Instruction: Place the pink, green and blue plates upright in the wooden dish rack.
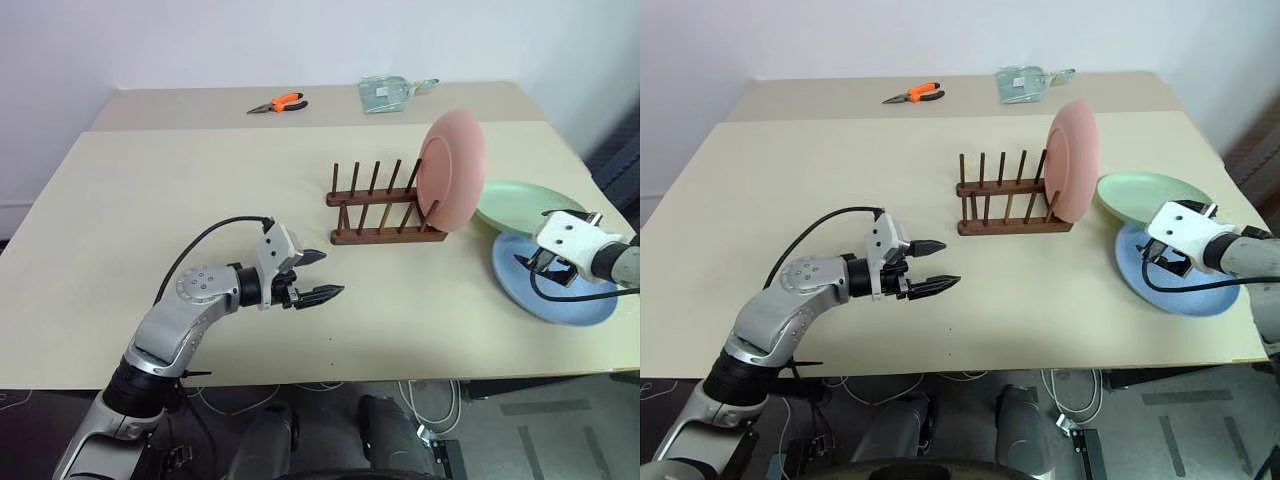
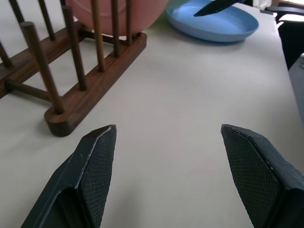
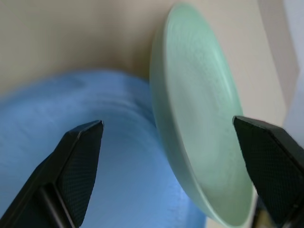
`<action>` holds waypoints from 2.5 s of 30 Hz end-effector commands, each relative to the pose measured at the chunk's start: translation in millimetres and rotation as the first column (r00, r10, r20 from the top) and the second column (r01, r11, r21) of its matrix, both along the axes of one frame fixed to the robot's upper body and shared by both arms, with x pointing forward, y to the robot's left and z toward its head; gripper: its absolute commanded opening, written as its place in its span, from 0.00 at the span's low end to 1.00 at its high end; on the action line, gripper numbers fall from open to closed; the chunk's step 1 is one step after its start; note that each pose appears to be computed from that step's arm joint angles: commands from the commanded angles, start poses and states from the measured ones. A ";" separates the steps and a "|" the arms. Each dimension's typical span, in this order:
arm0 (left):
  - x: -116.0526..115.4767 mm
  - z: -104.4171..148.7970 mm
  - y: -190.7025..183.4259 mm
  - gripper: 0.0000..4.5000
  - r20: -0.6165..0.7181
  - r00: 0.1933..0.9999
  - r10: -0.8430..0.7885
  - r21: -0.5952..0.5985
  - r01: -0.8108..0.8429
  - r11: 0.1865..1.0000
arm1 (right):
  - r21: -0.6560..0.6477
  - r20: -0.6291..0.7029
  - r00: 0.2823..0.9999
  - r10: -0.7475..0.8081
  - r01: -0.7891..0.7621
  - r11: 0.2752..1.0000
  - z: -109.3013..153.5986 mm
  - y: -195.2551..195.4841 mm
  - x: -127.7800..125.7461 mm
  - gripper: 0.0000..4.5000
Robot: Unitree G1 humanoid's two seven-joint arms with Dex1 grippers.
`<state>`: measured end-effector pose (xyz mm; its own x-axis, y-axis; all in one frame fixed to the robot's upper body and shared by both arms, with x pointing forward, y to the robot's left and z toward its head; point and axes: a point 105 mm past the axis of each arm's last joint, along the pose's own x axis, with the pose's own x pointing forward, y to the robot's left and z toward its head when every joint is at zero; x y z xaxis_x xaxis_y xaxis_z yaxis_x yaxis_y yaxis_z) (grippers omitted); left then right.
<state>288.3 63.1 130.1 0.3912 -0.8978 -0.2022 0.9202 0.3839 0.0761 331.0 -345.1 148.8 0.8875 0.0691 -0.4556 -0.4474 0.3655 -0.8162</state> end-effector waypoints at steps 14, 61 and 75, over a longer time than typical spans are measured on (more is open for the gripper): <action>-0.3 8.6 6.0 0.80 0.066 0.996 0.060 -0.065 -0.056 0.996 | 0.205 0.429 0.902 -0.039 -0.055 0.977 94.0 15.8 8.6 0.00; -4.1 -7.8 14.1 0.80 0.043 0.996 0.079 -0.047 -0.076 0.996 | 0.837 0.445 0.896 0.006 -0.418 0.352 159.0 174.6 -11.8 0.69; 1.3 -16.3 -2.7 0.80 0.026 0.999 -0.025 -0.035 0.026 0.999 | 0.499 0.031 0.994 -0.107 0.077 0.863 27.7 81.5 -72.6 0.99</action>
<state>290.1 63.5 106.5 0.3888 -0.9039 -0.1783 0.9210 0.3866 0.0480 257.8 -278.6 164.4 0.9095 0.1644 -0.3817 -0.3383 0.8262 -0.4504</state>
